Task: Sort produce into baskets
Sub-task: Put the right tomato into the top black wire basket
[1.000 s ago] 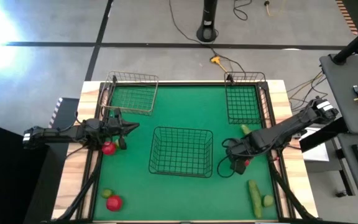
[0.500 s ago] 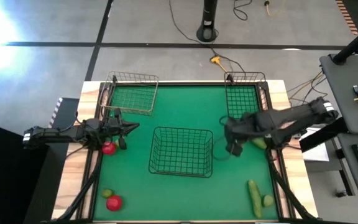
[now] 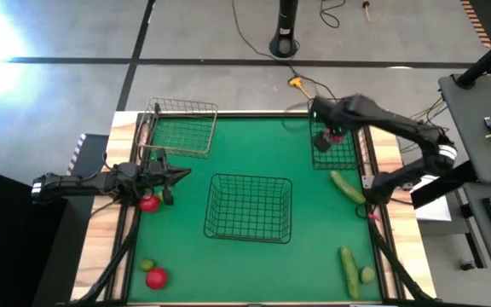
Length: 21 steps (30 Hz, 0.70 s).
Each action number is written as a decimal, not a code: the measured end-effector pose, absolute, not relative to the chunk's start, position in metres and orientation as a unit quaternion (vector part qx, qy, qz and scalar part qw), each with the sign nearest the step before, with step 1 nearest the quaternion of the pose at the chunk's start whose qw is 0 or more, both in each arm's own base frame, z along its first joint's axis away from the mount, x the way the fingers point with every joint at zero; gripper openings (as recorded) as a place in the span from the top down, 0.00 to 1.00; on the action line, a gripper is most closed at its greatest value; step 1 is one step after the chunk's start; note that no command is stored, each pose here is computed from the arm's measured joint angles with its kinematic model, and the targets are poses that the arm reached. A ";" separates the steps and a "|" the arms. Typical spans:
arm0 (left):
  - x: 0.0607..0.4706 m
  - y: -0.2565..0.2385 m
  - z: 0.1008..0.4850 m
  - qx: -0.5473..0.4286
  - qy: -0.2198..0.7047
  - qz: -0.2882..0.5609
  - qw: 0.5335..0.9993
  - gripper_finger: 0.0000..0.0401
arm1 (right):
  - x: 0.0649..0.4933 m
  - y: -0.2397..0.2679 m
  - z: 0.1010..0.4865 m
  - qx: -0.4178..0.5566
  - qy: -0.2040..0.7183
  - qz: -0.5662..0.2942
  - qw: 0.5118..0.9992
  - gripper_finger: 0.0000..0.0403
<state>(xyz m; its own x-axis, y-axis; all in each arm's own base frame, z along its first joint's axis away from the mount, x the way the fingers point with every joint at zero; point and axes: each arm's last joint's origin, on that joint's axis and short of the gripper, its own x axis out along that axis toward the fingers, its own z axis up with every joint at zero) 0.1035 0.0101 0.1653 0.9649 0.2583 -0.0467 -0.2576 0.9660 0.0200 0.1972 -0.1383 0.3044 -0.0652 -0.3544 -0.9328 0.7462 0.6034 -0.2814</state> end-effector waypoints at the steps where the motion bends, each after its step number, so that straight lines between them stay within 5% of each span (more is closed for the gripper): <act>1: 0.103 0.010 0.165 0.007 0.024 0.130 0.991 1.00 | 0.196 -0.149 0.301 0.167 0.605 -0.409 0.663 0.22; 9: 0.103 0.010 0.165 0.007 0.025 0.130 0.991 1.00 | 0.182 -0.206 0.264 0.189 0.671 -0.362 0.619 0.21; 21: 0.103 0.010 0.165 0.007 0.025 0.130 0.991 1.00 | 0.173 -0.216 0.191 0.202 0.732 -0.286 0.585 0.19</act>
